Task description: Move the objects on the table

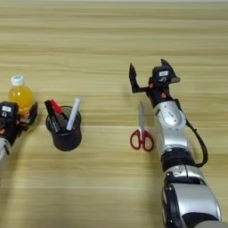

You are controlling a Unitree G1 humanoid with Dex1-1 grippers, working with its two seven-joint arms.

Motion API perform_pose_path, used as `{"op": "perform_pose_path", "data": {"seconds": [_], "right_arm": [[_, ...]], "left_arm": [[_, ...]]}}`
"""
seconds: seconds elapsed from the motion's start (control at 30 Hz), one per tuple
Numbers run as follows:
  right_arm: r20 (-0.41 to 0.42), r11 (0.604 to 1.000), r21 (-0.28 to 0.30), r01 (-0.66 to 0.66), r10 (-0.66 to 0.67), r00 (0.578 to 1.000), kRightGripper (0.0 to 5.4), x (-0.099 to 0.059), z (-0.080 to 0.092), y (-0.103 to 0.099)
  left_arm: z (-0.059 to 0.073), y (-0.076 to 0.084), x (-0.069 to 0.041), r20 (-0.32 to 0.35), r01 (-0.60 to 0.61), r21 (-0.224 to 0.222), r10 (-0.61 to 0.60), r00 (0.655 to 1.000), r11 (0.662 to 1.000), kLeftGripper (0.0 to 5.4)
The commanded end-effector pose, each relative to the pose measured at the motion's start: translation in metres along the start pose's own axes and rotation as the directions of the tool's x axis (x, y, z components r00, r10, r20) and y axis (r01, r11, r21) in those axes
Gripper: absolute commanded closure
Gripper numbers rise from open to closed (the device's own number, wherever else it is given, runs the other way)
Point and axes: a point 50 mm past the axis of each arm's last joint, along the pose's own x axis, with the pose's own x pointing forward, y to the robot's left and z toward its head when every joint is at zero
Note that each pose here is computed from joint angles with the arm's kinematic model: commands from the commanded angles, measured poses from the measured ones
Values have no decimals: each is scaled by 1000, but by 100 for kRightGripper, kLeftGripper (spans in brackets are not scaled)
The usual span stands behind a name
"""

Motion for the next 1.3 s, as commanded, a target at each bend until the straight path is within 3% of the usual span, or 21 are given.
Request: {"op": "perform_pose_path", "data": {"seconds": [0.03,0.63,0.77,1.3], "right_arm": [[-1,1000,-3,1,-1,1000,0,6,2,1],[-1,1000,-3,2,-2,1000,0,6,2,1],[0,1000,-4,1,-1,1000,0,5,2,1],[2,1000,-5,1,-1,1000,0,5,2,0]], "left_arm": [[-3,-2,-3,7,0,18,0,1000,1000,200],[-12,-7,-3,-45,20,-28,-21,999,999,200],[-12,-6,-3,-44,18,-29,-19,999,999,138],[-10,-6,-4,-38,15,-27,-16,999,1000,3]]}}
